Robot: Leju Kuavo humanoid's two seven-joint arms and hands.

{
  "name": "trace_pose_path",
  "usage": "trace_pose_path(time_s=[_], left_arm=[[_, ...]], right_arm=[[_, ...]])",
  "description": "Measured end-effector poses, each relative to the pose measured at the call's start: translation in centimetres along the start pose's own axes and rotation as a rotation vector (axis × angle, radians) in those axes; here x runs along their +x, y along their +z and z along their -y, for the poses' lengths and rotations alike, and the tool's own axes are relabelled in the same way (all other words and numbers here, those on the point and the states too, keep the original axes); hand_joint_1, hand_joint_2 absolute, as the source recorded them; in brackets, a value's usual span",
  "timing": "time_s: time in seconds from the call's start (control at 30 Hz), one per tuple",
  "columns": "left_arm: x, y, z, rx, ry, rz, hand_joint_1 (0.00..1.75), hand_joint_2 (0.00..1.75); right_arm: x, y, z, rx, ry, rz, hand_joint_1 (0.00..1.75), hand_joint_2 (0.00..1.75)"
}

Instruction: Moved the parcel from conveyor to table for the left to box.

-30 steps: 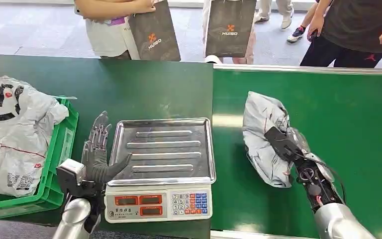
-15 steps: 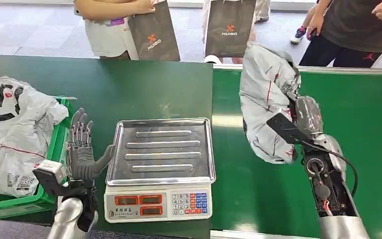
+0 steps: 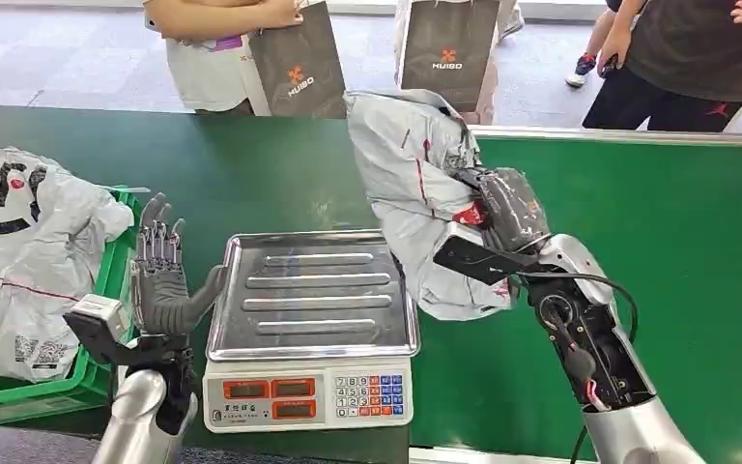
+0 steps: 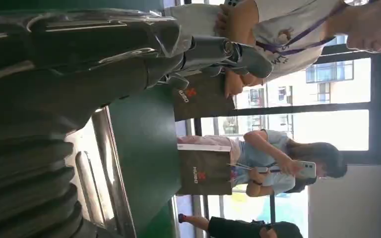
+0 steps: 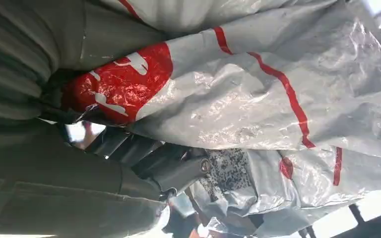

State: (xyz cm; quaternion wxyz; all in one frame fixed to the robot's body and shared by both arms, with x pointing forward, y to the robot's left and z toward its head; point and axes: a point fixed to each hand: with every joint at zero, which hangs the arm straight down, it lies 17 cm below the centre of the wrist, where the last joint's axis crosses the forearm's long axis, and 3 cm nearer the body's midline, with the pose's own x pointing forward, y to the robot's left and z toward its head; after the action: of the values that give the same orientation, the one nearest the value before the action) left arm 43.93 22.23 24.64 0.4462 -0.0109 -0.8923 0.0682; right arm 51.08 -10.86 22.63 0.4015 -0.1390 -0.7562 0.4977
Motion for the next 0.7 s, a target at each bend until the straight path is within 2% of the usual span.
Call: trace_pose_path(time_s=[0.13,0.3,0.53,0.7], left_arm=[[0.0,-0.6,0.6,-0.009,0.009,0.000,0.00,1.75],[-0.2,-0.8,1.3,-0.020,0.016,-0.003,0.00,1.75],[-0.4,-0.8,2.2,-0.035,0.023,-0.013,0.00,1.75],[-0.6,-0.8,2.7,-0.046,0.027,-0.020,0.00,1.75]], right_arm=[[1.9,-0.5,-3.5,0.124,-0.054,0.056,1.75,1.75],[3.0,-0.7,-6.5,0.217,-0.064,0.087,1.75,1.75],[3.3,0.2,-12.5,0.406,-0.087,0.089,1.75,1.75],[3.2,0.9,-15.4,0.487,-0.099,0.078,1.75,1.75]])
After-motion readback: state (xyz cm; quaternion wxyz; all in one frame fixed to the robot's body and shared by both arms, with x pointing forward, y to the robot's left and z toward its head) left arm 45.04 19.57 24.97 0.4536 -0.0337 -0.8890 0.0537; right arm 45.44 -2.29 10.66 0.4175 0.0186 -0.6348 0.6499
